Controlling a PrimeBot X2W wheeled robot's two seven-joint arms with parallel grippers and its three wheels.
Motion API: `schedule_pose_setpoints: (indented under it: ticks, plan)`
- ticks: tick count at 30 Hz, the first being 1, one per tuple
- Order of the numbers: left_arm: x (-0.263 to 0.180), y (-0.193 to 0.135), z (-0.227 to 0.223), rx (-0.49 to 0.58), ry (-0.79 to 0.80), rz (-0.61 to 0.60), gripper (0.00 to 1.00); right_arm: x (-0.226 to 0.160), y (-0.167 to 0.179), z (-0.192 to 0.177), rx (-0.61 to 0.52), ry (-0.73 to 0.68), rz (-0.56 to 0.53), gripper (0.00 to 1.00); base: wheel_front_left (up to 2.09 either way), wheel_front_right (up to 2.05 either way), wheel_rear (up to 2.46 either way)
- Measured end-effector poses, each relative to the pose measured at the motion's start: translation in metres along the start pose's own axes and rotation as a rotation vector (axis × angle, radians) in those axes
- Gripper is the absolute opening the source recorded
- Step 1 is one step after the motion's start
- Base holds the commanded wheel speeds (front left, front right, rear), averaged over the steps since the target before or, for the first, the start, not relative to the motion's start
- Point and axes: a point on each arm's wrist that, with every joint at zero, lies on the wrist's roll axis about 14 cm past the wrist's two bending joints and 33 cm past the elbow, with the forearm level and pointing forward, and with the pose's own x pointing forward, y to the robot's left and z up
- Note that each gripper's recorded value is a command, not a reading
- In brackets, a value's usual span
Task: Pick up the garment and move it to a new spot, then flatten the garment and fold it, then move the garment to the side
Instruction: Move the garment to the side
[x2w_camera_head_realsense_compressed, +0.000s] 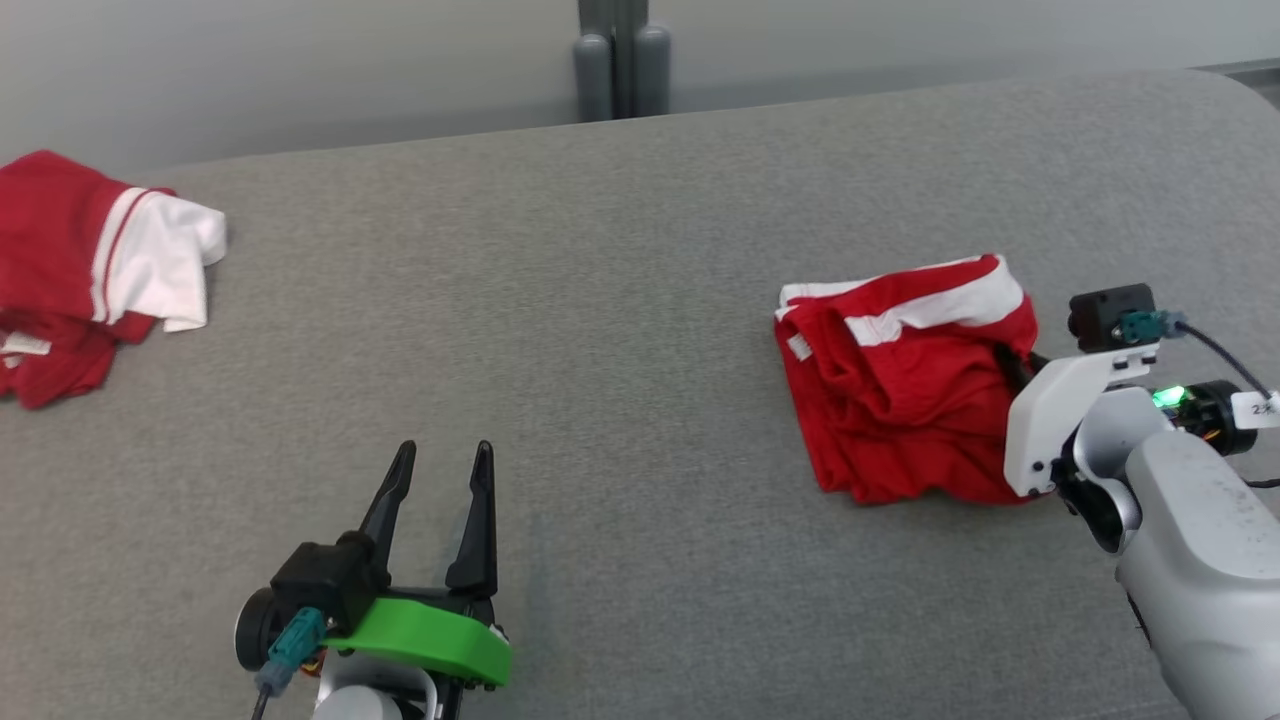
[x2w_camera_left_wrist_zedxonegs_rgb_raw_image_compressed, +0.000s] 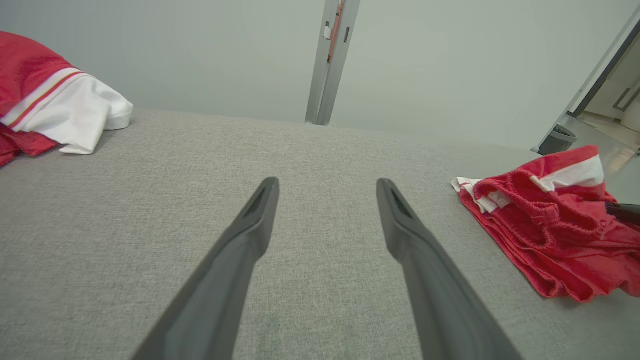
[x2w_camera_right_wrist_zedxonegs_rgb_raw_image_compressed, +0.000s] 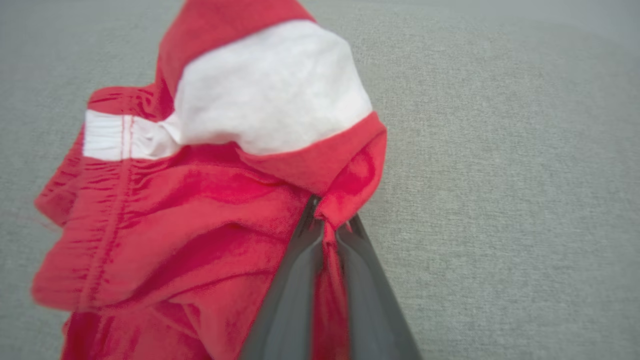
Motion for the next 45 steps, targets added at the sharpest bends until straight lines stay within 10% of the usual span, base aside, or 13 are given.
schedule_pose_setpoints:
  ticks: [19, 39, 41, 42, 45]
  plan:
    - [0.067, -0.105, -0.062, -0.007, 0.140, -0.390, 1.00, -0.084, -0.159, -0.025, 0.164, -0.094, -0.452, 0.00, 0.00, 0.00, 0.00]
    - [0.084, -0.055, -0.080, 0.029, 0.173, -0.309, 1.00, -0.019, -0.224, 0.030, -0.048, -0.078, -0.517, 0.00, 0.00, 0.00, 0.00]
    - [0.083, -0.050, -0.083, 0.030, 0.179, -0.293, 1.00, -0.014, -0.228, 0.025, -0.059, -0.061, -0.523, 0.42, 0.00, 0.00, 0.00]
    - [0.083, -0.047, -0.084, 0.029, 0.185, -0.287, 1.00, -0.012, -0.231, 0.025, -0.064, -0.064, -0.529, 1.00, 0.00, 0.00, 0.00]
    - [0.082, -0.040, -0.088, 0.030, 0.195, -0.271, 1.00, -0.008, -0.237, 0.031, -0.087, -0.101, -0.538, 1.00, 0.00, 0.00, 0.00]
